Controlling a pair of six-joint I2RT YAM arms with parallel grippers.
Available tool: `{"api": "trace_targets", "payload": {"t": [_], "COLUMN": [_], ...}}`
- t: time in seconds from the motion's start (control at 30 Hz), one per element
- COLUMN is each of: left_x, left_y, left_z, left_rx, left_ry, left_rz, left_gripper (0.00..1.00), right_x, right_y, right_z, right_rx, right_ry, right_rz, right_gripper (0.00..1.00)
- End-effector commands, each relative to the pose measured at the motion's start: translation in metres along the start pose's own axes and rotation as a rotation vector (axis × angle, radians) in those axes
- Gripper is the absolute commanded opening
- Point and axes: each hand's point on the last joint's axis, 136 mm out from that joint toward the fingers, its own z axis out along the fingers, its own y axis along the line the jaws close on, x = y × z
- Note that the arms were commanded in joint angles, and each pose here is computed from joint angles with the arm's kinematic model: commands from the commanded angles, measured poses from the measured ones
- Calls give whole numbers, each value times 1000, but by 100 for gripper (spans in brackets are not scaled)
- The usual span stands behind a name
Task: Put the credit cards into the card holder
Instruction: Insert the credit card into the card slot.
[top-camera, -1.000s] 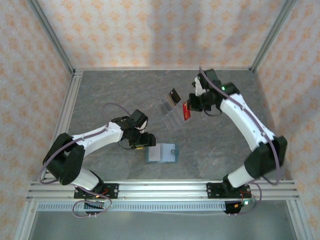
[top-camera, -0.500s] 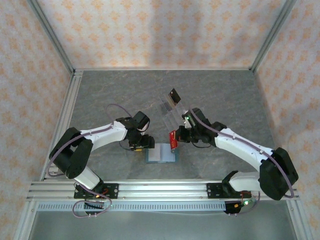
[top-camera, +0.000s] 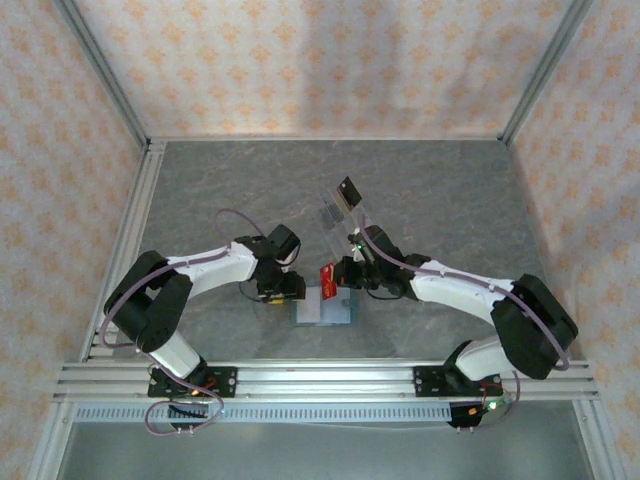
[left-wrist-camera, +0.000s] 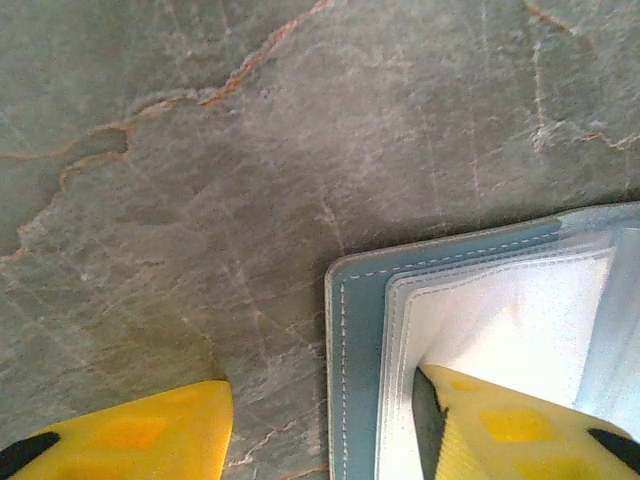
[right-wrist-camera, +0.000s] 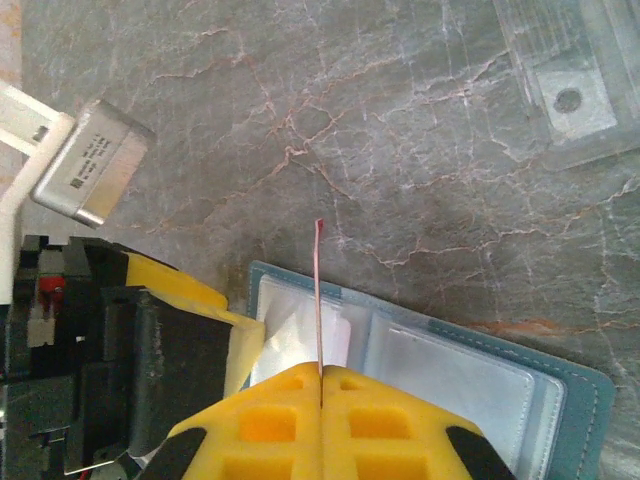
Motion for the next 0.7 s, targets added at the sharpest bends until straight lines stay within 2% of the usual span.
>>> {"api": "trace_targets", "payload": {"t": [0.0, 0.67], "left_x": [9, 14], "left_y": [13, 16], "left_z": [13, 17], "left_rx": [-50, -54], "left_ry": [23, 44], "left_rz": [18, 19], "left_gripper": [50, 48], "right_x": [-2, 4], "right_y": [2, 0], "right_z": [8, 22], "right_rx": [-39, -107], "right_ry": [-39, -58], "right_rz": [7, 65], "right_gripper": [0, 0]}}
